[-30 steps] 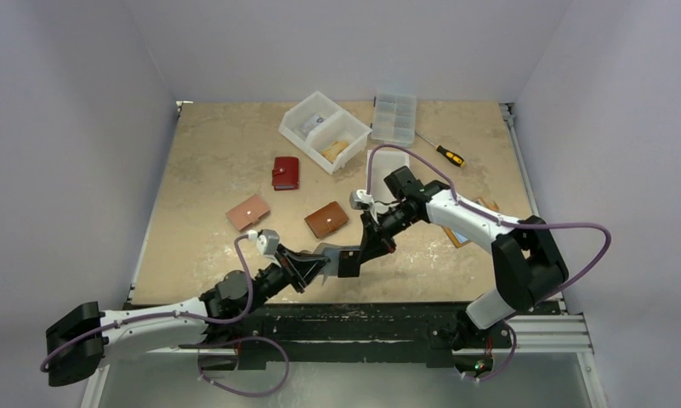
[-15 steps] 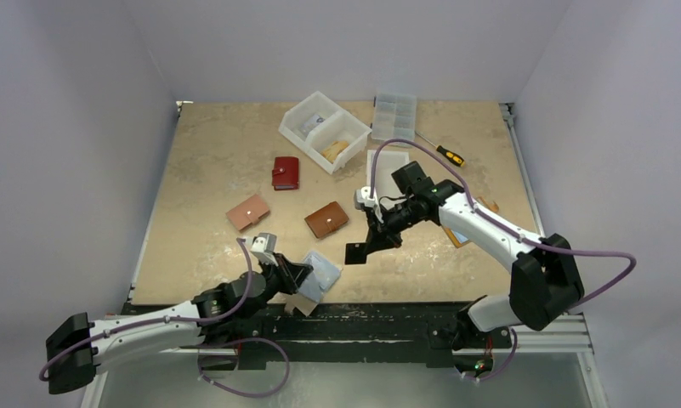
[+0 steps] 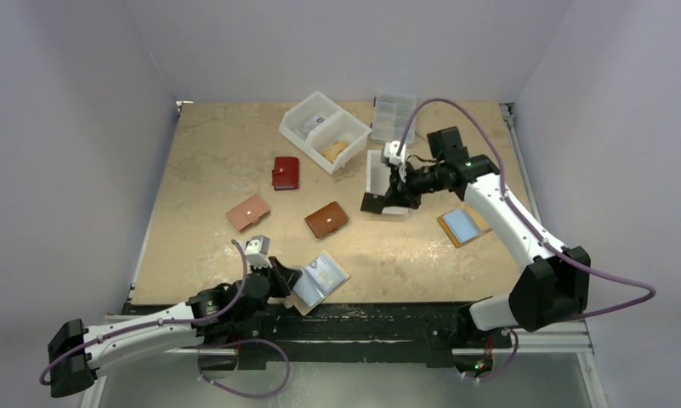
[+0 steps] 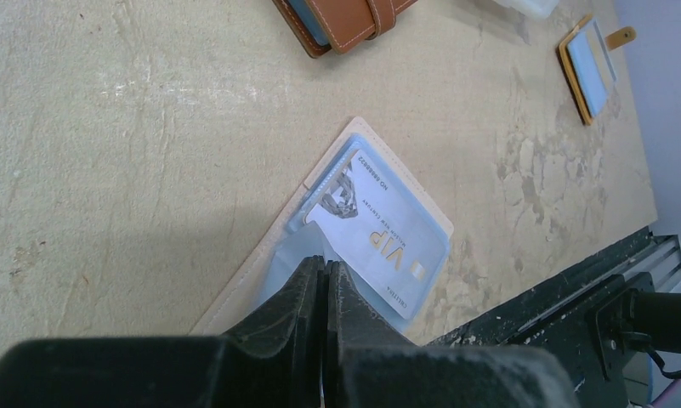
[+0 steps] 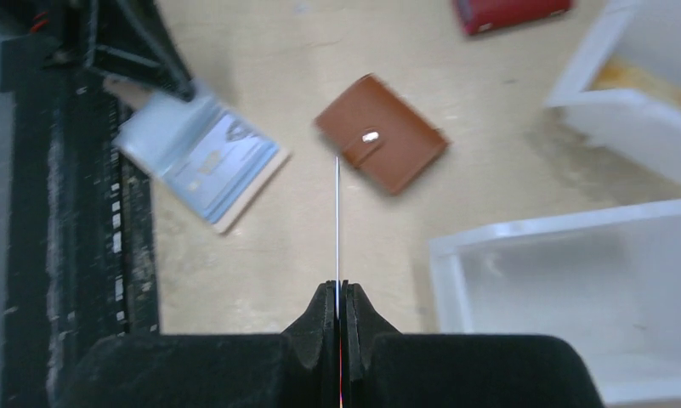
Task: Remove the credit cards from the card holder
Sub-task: Place the credit card in the storage box.
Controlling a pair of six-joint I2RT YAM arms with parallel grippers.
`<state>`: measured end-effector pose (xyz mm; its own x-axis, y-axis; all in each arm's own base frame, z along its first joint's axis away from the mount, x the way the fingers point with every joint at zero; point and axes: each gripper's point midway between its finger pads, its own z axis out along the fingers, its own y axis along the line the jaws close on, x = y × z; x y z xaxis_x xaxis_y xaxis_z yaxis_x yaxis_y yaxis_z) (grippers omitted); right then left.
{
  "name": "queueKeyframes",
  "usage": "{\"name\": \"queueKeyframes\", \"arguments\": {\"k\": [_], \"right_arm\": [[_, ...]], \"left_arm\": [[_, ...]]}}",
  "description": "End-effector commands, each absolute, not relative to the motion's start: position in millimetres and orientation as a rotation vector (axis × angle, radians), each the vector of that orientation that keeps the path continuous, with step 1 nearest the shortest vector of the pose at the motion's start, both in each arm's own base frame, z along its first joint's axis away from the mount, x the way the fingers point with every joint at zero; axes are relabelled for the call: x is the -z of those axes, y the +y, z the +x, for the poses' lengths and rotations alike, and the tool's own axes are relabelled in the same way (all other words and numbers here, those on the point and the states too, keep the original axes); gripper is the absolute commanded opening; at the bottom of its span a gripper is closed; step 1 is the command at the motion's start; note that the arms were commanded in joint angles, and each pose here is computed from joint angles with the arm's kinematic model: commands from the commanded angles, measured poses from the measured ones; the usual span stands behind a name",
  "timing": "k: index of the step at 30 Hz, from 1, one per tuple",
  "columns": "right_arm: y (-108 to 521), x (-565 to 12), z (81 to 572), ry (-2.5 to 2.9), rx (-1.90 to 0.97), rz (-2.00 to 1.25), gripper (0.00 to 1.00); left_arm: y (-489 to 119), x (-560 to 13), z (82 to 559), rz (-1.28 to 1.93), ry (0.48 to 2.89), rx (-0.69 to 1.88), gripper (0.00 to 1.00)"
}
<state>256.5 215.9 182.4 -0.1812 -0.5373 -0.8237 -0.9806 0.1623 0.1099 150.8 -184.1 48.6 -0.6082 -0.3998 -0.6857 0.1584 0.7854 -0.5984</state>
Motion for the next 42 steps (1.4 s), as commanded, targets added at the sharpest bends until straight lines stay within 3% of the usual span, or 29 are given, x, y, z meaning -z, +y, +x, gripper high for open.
{"name": "queueKeyframes", "arguments": {"k": [1,11,27,29,32,36,37,42], "right_arm": [[193,-217,305,1.811,-0.726,-1.338,0.00],[168,-193,393,2.012,-0.581,-1.224,0.00],[171,-122,395,2.272,-0.714,-1.202,0.01],[171,-115,398,2.300,-0.693,-1.193,0.10],[164,-114,420,2.331,-0.535,-1.097,0.31],[148,-145,441,2.255,-0.330,-0.973,0.40],[146,-156,442,2.225,-0.306,-0.953,0.49],[145,-200,425,2.085,-0.284,-0.950,0.53]], "left_arm": [[-173,-38,145,-0.150,2.163,0.699,0.00],[-183,-57,156,-0.045,2.141,0.628,0.00],[-188,-56,154,-0.022,2.132,0.668,0.00],[-189,-58,154,-0.022,2.125,0.678,0.00],[-192,-58,153,-0.011,2.124,0.688,0.00],[-198,-59,153,-0.001,2.126,0.706,0.00],[-199,-59,153,0.000,2.126,0.711,0.00],[-205,-59,155,0.023,2.128,0.711,0.00]]}}
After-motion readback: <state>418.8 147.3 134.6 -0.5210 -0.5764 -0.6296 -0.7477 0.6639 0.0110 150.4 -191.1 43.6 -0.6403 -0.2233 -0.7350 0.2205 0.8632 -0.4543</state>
